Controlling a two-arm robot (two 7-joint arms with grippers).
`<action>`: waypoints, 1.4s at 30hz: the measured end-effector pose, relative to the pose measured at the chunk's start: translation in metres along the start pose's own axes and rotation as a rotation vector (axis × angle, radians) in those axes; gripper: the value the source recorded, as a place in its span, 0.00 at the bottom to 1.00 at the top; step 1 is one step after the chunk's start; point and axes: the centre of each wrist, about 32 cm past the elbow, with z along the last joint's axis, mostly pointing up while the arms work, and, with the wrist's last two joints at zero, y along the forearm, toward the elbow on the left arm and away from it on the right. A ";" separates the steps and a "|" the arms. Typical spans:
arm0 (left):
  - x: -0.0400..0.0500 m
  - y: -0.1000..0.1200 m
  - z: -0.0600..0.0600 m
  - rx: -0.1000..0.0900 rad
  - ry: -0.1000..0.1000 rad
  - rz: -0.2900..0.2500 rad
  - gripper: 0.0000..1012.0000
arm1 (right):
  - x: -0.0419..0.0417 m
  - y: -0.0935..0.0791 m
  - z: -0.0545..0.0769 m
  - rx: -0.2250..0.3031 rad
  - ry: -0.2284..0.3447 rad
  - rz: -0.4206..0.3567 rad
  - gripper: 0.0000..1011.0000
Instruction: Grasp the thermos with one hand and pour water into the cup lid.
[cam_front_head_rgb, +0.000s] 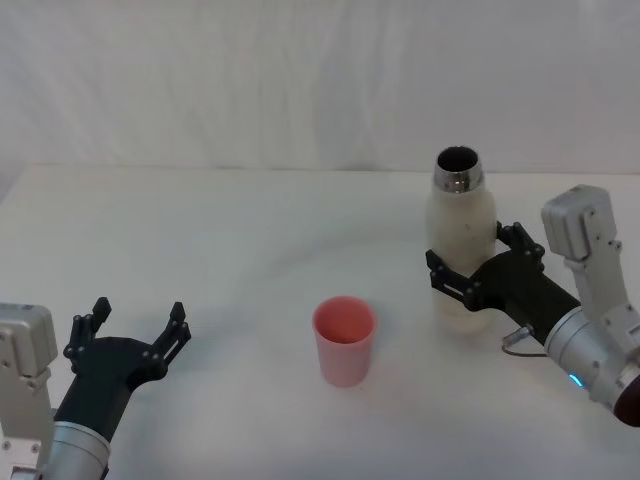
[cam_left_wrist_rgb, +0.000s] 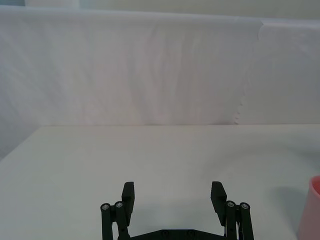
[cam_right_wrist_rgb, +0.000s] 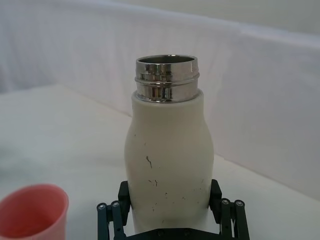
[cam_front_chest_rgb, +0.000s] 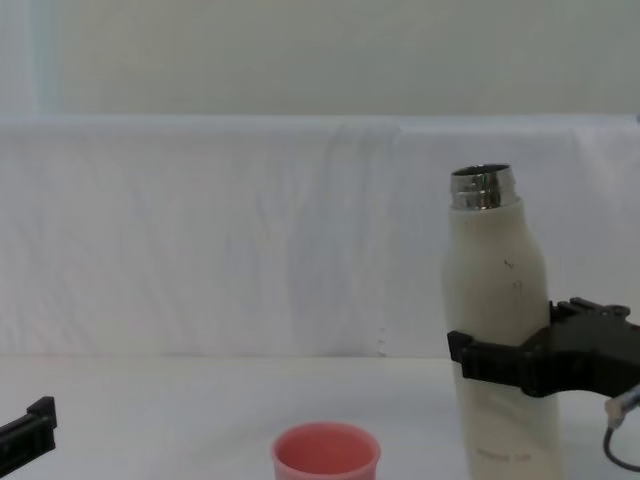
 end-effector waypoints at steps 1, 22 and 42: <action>0.0000 0.000 0.000 0.000 0.000 0.000 0.99 | 0.0000 0.000 0.000 0.000 0.000 0.000 0.94; 0.0000 0.000 0.000 0.000 0.000 0.000 0.99 | -0.0040 -0.009 0.018 -0.124 -0.415 0.010 0.94; 0.0000 0.000 0.000 0.000 0.000 0.000 0.99 | -0.0163 0.003 0.019 -0.191 -0.635 0.047 0.94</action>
